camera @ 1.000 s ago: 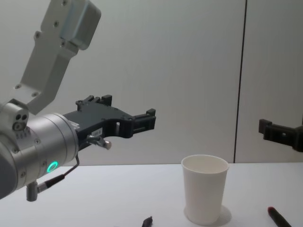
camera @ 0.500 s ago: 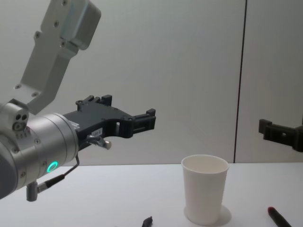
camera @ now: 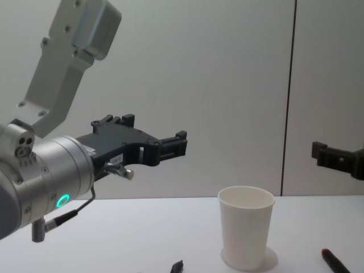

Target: Place the pen into the pen holder.

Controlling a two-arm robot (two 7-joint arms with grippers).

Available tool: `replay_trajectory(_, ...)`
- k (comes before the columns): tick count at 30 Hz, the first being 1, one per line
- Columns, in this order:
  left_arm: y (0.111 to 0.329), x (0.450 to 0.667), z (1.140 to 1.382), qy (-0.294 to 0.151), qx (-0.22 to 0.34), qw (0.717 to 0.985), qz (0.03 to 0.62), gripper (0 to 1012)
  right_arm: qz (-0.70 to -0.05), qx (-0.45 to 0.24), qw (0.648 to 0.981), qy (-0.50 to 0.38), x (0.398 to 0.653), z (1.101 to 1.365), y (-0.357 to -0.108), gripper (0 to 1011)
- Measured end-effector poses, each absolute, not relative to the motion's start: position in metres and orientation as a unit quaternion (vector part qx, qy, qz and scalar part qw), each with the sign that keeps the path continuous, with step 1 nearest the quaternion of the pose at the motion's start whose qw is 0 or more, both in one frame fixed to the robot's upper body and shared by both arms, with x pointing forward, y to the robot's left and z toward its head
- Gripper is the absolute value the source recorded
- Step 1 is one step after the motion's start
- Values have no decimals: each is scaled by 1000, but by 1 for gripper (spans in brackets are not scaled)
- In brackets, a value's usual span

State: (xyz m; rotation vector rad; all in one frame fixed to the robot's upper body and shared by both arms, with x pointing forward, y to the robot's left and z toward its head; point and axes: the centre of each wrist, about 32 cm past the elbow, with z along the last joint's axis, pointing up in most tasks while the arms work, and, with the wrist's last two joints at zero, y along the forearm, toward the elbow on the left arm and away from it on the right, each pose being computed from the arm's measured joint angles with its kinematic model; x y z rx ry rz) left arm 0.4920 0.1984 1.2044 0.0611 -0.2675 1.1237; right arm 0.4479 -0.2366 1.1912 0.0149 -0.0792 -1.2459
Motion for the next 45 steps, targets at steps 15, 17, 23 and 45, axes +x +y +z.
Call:
replay_trajectory(15,198,492,1204,-126,29,837,531,1009,-627,-52,777,-11,481,1198,-231,1001)
replay_trajectory(17,198,492,1204,-126,29,837,531,1009,-629,-58,775,-8,483,1198,-231,1001)
replay_trajectory(23,198,492,1204,-126,29,837,531,1009,-637,-96,765,18,498,1196,-226,1001)
replay_trajectory(45,198,492,1204,-126,29,837,531,1009,-645,-205,729,101,522,1168,-204,1001)
